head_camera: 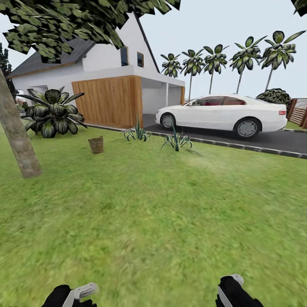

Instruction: Take the three Easter eggs out of the wicker basket on the lawn in the garden, then place them on the lawn next to a single tree (choose any tree) so that all three eggs are next to the same tree and none are left in the basket.

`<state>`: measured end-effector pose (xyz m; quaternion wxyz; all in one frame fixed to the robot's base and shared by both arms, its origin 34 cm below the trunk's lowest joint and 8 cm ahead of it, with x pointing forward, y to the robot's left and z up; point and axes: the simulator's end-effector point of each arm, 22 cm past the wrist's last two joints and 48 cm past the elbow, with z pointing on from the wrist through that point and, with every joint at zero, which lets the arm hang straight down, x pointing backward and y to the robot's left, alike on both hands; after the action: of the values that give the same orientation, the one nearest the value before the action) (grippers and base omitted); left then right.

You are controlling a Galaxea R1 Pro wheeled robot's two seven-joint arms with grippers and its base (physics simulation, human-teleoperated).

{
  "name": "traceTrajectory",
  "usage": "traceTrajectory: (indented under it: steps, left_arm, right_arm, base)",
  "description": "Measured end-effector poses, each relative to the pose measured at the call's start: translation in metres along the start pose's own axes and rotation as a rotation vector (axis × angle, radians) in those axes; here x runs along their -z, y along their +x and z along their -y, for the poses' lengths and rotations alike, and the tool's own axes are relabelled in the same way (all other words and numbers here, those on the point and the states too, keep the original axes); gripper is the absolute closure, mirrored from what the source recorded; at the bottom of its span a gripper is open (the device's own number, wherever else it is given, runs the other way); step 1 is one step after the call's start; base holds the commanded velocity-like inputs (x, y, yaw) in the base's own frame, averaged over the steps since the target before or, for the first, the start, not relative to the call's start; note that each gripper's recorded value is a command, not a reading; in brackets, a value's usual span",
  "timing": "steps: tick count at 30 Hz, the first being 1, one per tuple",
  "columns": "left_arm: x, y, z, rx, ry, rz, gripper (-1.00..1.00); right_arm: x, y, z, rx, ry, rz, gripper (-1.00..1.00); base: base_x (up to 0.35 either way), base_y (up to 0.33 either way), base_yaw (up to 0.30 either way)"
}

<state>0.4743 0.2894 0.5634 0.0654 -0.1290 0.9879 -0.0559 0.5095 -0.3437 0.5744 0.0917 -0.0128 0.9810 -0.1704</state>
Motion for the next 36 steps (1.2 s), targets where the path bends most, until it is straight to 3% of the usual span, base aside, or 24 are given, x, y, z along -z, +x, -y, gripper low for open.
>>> traceTrajectory:
  steps: [36]
  left_arm:
    - [-0.005, 0.006, 0.0004, -0.004, -0.002, -0.017, -1.0]
  right_arm:
    - [-0.0045, 0.0054, -0.0013, -0.001, -0.005, -0.017, -1.0]
  base:
    - [0.34, 0.019, 0.262]
